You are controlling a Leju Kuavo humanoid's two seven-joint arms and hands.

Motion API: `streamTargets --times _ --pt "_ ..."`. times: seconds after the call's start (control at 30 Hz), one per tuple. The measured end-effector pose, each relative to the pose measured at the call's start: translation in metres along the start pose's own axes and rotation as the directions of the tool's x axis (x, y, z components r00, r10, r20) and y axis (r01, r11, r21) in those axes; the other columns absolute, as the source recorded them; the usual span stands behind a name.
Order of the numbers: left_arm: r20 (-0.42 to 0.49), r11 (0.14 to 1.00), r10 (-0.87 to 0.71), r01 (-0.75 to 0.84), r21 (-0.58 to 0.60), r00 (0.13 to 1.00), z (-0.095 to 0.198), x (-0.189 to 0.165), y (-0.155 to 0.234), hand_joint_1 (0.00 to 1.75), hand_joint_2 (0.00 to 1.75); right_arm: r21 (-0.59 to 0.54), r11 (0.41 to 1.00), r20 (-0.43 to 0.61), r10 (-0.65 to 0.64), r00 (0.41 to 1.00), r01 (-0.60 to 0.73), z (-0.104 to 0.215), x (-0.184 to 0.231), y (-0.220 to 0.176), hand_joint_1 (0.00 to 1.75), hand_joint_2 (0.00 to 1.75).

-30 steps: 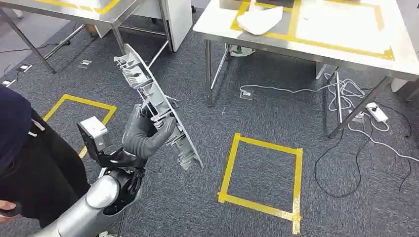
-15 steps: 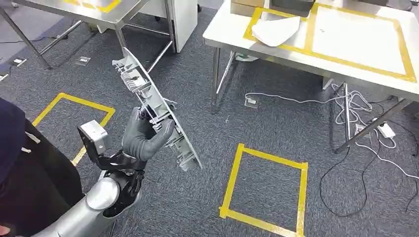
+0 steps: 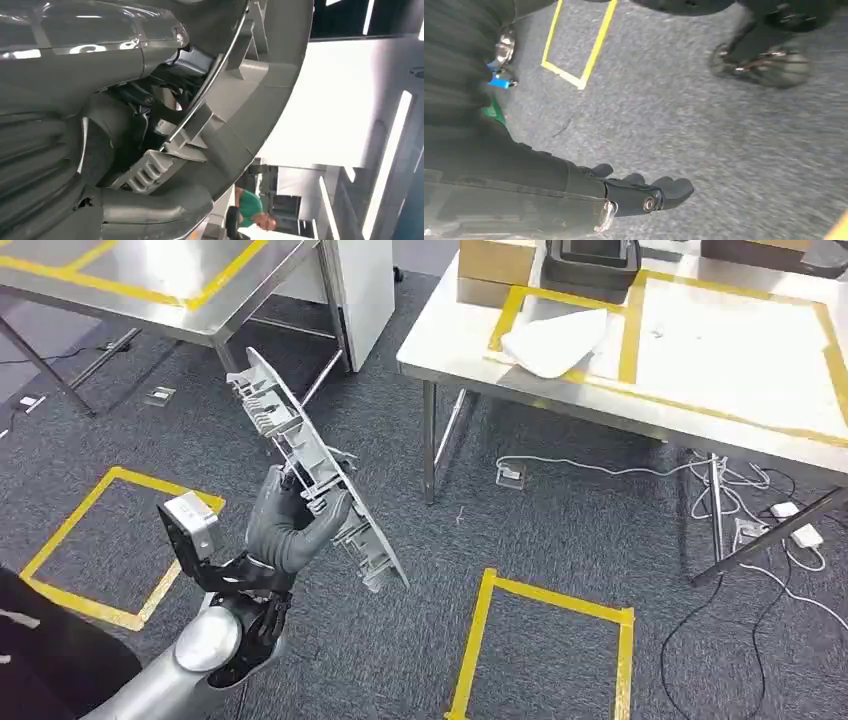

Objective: Take the parts from the cabinet and place them on the table.

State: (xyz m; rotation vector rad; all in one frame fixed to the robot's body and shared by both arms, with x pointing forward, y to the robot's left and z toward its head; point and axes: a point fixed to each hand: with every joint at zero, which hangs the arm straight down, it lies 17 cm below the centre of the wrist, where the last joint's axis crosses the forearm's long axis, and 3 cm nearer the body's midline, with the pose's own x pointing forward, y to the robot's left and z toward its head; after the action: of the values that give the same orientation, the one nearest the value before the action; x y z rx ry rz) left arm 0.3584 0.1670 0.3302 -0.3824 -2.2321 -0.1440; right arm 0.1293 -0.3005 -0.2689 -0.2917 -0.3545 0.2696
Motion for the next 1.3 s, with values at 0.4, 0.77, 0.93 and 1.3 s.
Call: streamTargets --times 0.4,0.77,0.93,1.3 --pt "0.018 1.0 -0.004 0.004 -0.005 1.0 0.0 0.003 -0.002 1.75 1.75 0.012 1.0 0.029 0.0 1.0 0.0 -0.002 0.015 0.0 0.0 1.75" --pt "0.046 0.999 -0.032 0.032 -0.004 0.998 0.001 0.008 -0.003 1.75 1.75 0.001 0.996 0.069 -0.084 0.994 0.084 -0.004 0.025 -0.01 0.0 1.75" --pt "0.045 0.999 -0.034 0.034 -0.002 0.998 0.001 0.008 -0.003 1.75 1.75 0.004 0.996 0.065 -0.085 0.994 0.085 -0.004 0.022 -0.009 0.0 1.75" --pt "0.049 0.999 -0.044 0.044 0.004 0.998 0.001 0.009 -0.001 1.75 1.75 -0.003 0.996 0.066 -0.087 0.994 0.087 -0.005 0.024 -0.013 0.0 1.75"
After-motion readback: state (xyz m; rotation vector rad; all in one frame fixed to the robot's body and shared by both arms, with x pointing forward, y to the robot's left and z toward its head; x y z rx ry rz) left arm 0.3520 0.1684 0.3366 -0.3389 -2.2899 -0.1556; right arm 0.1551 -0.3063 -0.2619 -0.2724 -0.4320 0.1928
